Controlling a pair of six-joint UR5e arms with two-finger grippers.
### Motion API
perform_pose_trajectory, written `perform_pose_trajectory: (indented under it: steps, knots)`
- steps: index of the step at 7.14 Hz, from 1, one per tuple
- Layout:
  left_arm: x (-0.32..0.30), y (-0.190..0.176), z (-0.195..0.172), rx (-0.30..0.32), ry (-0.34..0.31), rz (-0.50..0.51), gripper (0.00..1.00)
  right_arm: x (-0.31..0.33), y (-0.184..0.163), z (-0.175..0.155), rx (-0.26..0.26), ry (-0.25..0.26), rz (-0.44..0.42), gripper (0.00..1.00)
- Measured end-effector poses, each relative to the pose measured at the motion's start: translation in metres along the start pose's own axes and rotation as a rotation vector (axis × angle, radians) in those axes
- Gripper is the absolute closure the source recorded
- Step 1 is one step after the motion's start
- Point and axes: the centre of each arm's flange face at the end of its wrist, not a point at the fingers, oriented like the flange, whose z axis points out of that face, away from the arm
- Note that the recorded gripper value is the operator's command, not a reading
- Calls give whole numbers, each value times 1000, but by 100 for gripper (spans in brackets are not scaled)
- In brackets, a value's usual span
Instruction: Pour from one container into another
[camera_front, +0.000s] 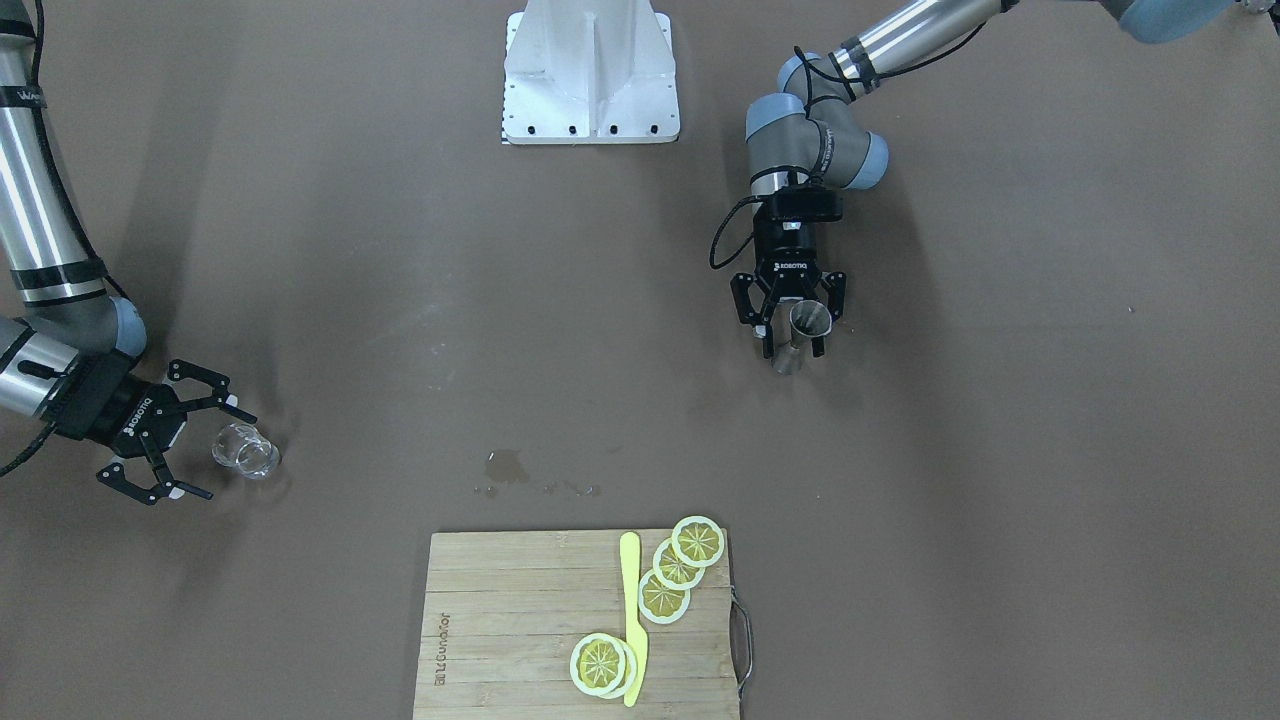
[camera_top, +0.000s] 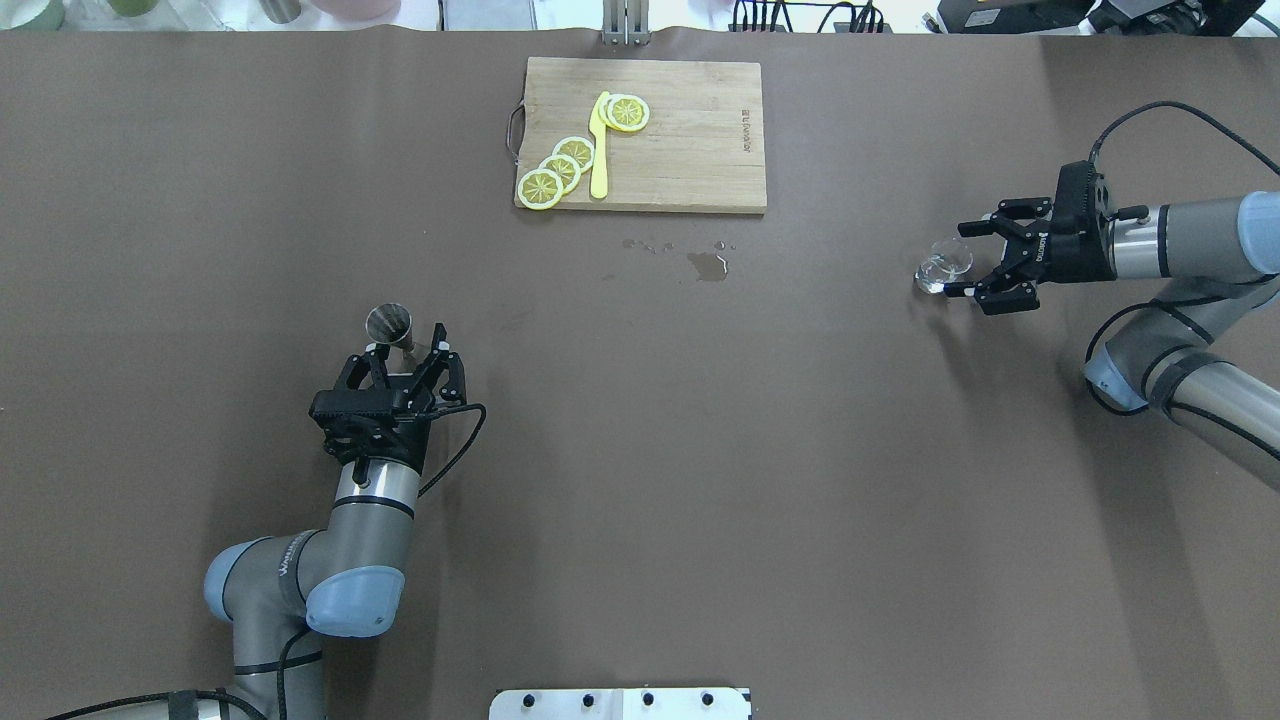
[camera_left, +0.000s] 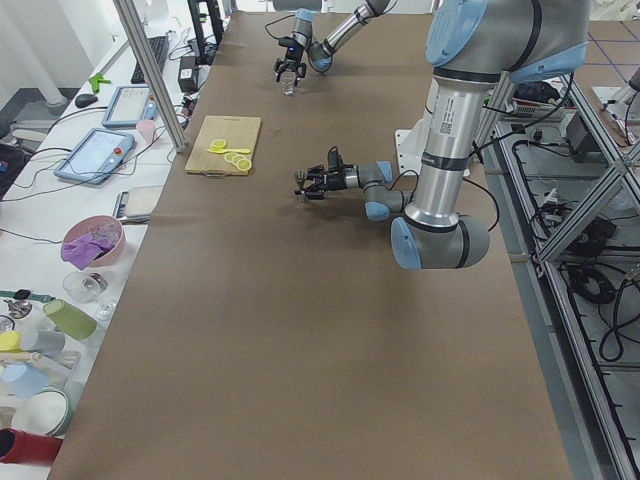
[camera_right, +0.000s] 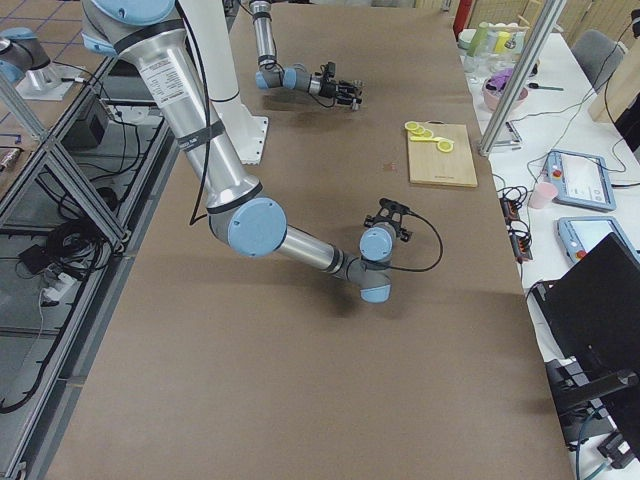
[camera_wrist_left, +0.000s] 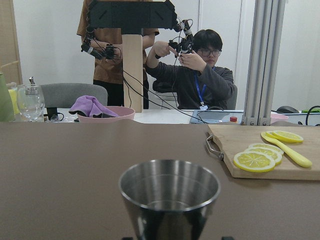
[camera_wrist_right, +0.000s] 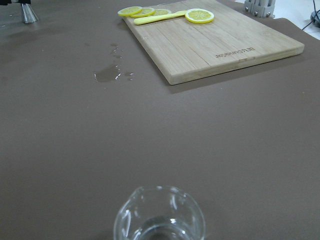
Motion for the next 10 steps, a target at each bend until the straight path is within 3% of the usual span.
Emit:
perform_pose_trajectory:
  steps: [2, 5, 6, 8, 10]
  knots:
    - [-2, -1, 0, 1, 2, -6, 36, 1, -6, 3, 5, -5, -5, 3]
    - [-3, -1, 1, 4, 1, -6, 95, 2, -9, 5, 8, -6, -8, 5]
    - [-4, 0, 1, 3, 1, -6, 100, 2, -8, 5, 7, -5, -7, 7]
    - [-3, 0, 1, 3, 1, -7, 100, 3, -7, 5, 5, -4, -5, 17]
    - [-1, -1, 0, 3, 3, -10, 100, 3, -9, 6, 6, -4, -6, 19]
